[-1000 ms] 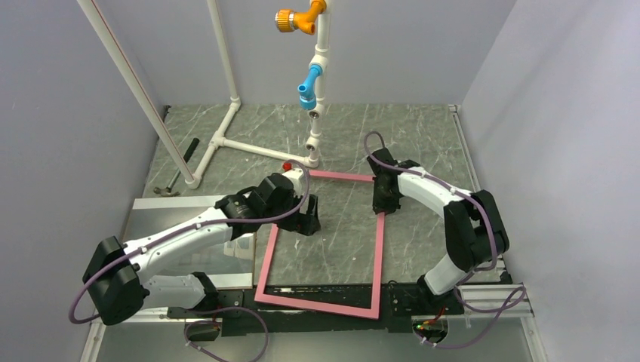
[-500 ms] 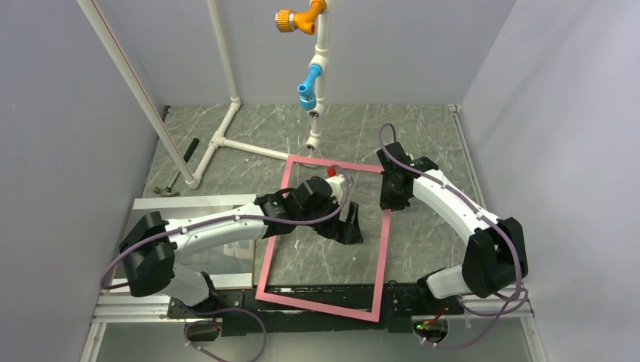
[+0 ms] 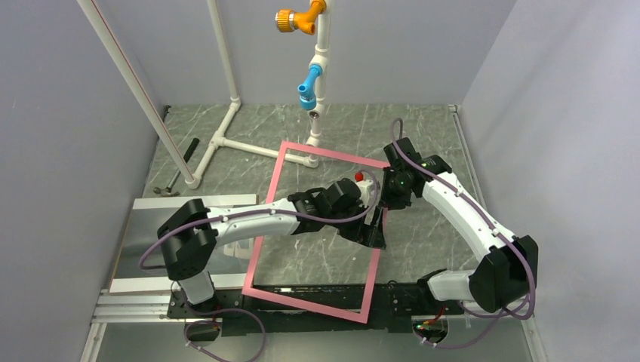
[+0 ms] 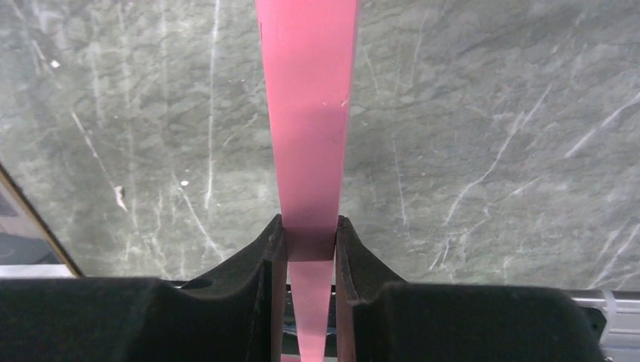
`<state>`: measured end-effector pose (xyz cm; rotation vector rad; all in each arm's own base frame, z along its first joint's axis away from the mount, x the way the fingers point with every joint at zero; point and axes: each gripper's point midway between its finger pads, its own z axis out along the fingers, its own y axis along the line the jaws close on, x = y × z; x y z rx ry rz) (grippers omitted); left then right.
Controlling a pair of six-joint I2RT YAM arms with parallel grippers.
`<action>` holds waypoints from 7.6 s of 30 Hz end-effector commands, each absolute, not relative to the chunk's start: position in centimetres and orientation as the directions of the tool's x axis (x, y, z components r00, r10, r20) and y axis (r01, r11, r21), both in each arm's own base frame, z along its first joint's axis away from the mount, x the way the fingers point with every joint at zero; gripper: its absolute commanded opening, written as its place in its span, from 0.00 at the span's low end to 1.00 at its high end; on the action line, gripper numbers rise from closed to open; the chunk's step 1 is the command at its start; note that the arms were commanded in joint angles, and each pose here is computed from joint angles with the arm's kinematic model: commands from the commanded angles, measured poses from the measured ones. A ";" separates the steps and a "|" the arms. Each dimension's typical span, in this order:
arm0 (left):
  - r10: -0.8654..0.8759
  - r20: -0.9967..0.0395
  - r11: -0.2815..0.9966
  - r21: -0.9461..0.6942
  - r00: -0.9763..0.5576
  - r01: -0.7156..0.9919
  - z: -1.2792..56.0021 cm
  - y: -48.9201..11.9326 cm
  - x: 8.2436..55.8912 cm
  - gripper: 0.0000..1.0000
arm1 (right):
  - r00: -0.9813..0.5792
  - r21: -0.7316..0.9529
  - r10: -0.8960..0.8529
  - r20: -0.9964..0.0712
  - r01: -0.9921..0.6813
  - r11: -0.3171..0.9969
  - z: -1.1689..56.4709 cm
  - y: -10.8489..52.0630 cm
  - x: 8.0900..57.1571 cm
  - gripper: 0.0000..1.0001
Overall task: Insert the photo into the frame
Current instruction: Turn over the photo frame at the center of the board.
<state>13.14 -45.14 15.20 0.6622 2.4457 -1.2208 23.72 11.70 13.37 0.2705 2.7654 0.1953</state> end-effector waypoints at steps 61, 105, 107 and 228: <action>0.181 -0.513 0.362 -0.758 -0.839 0.542 18.9 -47.1 13.7 0.00 | -0.877 0.626 0.287 -0.386 -0.020 0.779 18.4 13.7 21.7 0.74; 0.095 -0.630 0.201 -0.746 -0.771 0.634 27.9 -44.4 12.0 0.61 | -0.836 0.832 0.398 -0.378 -0.118 0.542 25.6 14.8 23.4 0.00; 0.119 -0.634 0.245 -0.727 -0.764 0.641 27.8 -44.0 12.2 0.76 | -0.832 0.822 0.404 -0.380 -0.104 0.560 26.1 14.5 23.6 0.00; -0.158 -0.374 -0.330 -0.852 -0.914 0.406 38.5 -37.9 12.6 0.00 | -0.733 0.799 0.444 -0.515 -0.223 0.558 15.8 19.7 31.2 0.97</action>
